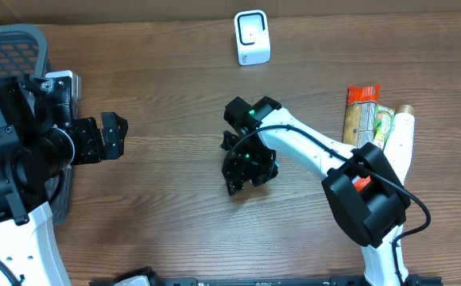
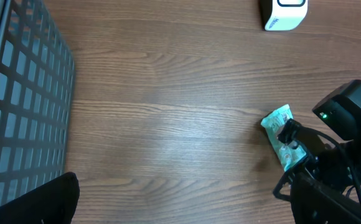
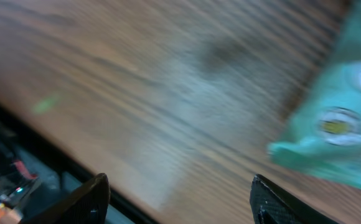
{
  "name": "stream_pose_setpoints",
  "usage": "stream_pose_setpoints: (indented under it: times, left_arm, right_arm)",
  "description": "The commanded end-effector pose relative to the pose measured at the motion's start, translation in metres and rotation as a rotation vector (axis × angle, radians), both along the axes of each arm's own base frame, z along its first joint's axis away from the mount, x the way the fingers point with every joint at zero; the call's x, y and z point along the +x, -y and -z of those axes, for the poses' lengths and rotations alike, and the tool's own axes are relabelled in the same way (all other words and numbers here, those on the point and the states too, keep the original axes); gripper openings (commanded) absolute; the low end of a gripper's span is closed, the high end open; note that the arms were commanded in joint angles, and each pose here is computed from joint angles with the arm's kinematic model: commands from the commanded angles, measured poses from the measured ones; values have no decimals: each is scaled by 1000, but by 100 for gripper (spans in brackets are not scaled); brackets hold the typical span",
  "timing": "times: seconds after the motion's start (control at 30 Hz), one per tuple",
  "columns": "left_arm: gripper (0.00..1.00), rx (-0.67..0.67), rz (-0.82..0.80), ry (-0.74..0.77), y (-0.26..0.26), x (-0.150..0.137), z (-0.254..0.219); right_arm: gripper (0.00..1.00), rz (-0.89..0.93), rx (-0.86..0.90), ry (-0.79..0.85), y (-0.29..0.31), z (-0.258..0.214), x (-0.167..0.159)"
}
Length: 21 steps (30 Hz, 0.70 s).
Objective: Scan the item barcode
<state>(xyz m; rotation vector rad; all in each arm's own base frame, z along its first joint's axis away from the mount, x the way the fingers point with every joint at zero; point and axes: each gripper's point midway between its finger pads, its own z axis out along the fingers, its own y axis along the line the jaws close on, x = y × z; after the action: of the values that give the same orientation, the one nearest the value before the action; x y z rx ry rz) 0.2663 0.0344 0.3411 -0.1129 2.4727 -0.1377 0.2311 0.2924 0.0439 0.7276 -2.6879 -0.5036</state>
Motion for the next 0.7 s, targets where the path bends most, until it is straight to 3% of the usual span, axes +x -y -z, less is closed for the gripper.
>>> stream_pose_setpoints:
  times: [0.0,0.23,0.47,0.67]
  left_arm:
    - [100,3,16,-2,0,1,2]
    - [100,3,16,-2,0,1,2]
    - [100,3,16,-2,0,1,2]
    - [100,3,16,-2,0,1,2]
  right_arm:
    - [73,34,-102,62,24,10,17]
    - [71,167,-226,165,74,18,65]
    - [70,297,-174,247,102,19,115]
    - [73,330,-90,245,94,10,127]
